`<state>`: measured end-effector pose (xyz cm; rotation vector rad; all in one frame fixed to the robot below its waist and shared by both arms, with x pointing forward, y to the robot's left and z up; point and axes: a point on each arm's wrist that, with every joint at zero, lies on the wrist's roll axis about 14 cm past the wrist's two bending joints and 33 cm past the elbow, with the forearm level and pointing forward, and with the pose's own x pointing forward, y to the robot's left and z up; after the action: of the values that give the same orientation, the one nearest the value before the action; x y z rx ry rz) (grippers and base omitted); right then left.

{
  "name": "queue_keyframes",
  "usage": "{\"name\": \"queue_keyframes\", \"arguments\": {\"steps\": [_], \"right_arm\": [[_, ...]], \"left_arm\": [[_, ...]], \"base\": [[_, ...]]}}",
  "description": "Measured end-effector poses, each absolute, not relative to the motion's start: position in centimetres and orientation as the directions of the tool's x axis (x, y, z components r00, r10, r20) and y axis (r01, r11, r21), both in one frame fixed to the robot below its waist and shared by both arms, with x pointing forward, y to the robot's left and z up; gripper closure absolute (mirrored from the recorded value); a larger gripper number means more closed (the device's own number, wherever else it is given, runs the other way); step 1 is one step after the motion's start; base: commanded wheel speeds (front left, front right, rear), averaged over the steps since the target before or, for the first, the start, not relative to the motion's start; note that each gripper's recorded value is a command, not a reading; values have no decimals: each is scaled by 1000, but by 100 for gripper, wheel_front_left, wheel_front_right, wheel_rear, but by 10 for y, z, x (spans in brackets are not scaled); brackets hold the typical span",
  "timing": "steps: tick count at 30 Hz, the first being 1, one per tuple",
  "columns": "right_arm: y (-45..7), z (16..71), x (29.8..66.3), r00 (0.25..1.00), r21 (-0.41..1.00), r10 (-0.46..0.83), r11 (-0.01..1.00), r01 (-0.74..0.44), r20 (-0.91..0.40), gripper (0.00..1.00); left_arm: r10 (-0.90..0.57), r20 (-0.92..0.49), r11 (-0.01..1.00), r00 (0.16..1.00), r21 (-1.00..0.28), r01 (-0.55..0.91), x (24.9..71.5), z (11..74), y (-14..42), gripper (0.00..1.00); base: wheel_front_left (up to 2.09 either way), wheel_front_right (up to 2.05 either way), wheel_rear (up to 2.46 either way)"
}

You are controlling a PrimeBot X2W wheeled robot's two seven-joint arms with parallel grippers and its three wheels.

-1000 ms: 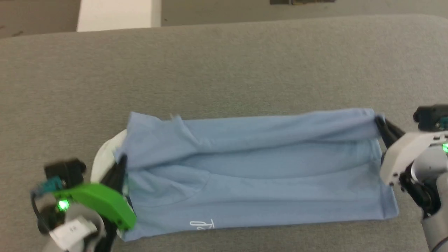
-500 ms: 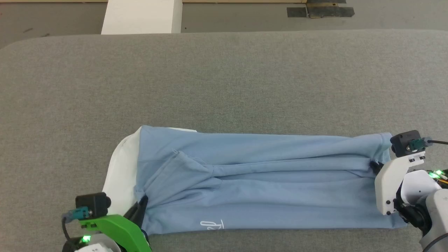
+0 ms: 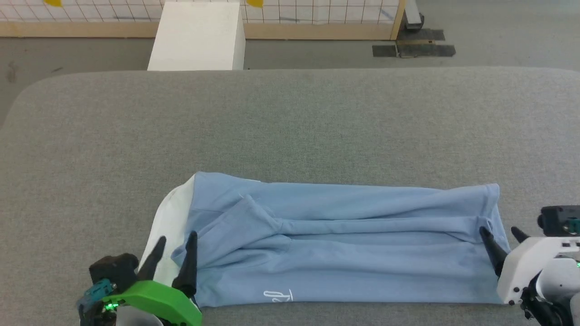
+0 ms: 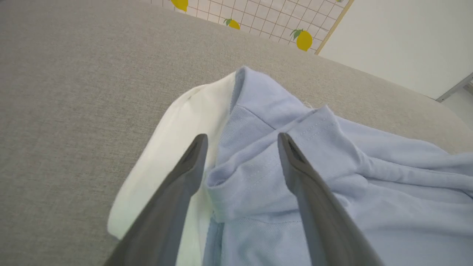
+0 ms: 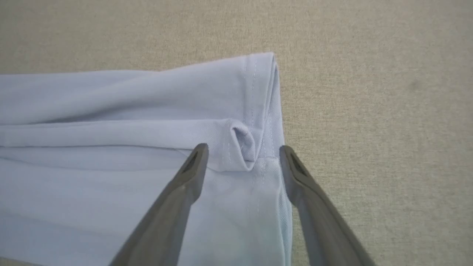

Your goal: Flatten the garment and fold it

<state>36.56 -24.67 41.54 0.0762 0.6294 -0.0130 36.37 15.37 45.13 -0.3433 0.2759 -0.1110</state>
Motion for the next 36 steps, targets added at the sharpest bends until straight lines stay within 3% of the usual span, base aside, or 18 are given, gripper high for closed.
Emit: {"name": "queue_keyframes", "arguments": {"steps": [6,17,22,28,32,33,36], "right_arm": [[-248,448,374,909,131,-40,986,103,-415,0],[-259,448,381,921,169,-124,966,198,-369,0],[-266,425,380,870,166,-139,956,243,-472,0],[-257,382,369,725,163,-83,951,262,-683,0],[-252,373,364,653,146,-54,957,249,-756,0],[-251,372,364,637,145,-47,958,246,-769,38],[-249,372,363,612,147,-33,959,242,-790,95]], "left_arm": [[-72,-99,970,992,-240,46,381,476,165,0],[-20,109,993,994,-113,33,423,526,170,0],[-30,133,994,991,-97,43,429,530,166,0],[-28,128,993,991,-113,43,431,526,164,0],[-20,121,993,992,-114,33,430,522,168,0],[-19,120,993,993,-113,33,430,522,169,0],[-13,118,993,993,-119,27,430,521,171,0]], "base": [[0,0,0],[0,0,0],[0,0,0],[0,0,0],[0,0,0],[0,0,0],[0,0,0]]}}
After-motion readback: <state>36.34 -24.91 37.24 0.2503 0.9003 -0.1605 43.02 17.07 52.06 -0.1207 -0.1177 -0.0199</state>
